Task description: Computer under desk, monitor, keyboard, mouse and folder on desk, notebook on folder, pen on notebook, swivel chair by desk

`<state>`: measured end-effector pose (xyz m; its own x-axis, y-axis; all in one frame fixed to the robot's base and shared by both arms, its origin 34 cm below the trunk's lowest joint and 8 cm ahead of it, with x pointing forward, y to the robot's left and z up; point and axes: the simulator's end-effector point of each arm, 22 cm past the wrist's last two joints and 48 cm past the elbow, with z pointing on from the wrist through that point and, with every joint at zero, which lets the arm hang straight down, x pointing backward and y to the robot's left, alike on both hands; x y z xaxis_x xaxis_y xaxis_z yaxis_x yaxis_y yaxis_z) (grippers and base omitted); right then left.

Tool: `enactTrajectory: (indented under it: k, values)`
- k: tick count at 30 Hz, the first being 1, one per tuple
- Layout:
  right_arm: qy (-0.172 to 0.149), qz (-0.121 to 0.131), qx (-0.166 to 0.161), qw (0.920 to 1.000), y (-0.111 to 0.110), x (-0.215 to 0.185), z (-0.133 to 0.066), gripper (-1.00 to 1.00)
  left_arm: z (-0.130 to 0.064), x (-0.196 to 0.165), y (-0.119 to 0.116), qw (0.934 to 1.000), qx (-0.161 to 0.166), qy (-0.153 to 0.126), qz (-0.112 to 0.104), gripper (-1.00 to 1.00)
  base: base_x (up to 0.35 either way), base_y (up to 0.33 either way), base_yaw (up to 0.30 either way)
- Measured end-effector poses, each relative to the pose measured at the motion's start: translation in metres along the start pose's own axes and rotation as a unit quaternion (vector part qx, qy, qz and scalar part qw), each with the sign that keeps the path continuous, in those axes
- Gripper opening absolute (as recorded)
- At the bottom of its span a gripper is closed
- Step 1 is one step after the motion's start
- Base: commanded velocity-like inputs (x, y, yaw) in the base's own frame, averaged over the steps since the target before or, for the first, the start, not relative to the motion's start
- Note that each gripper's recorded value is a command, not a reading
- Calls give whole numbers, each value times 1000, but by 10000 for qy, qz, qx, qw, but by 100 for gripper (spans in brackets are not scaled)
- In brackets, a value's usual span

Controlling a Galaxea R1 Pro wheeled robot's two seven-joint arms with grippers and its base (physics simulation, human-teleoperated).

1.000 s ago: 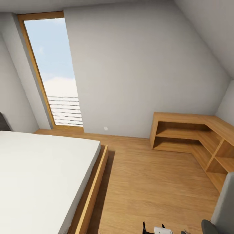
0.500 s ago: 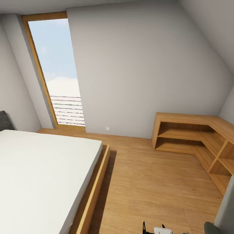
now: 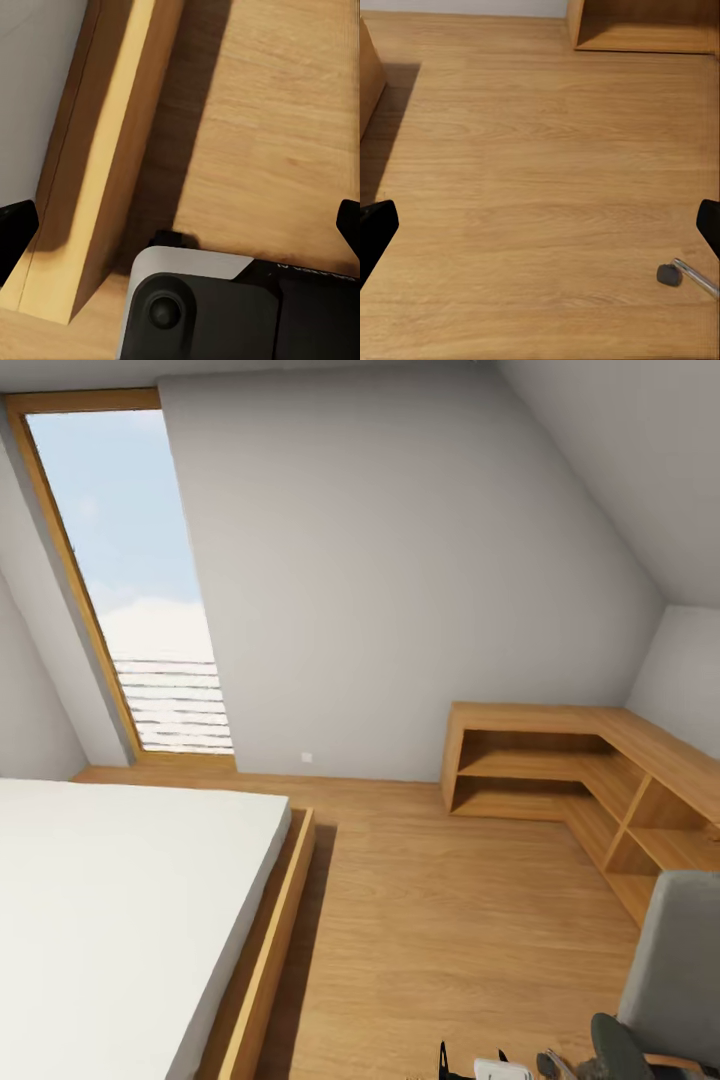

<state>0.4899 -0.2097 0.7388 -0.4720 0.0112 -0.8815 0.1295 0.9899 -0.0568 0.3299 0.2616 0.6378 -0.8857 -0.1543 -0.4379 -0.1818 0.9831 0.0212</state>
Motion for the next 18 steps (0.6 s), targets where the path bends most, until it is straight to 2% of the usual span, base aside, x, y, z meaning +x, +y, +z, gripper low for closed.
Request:
enactTrajectory:
  k: [11, 18]
  values:
    - [0, -1, -1, 10000, 0, 0, 0, 100, 0, 0, 0, 10000, 0, 1, 0, 100, 0, 0, -254]
    - [1, 3, 5, 10000, 0, 0, 0, 100, 0, 0, 0, 10000, -1, 2, 0, 100, 0, 0, -103]
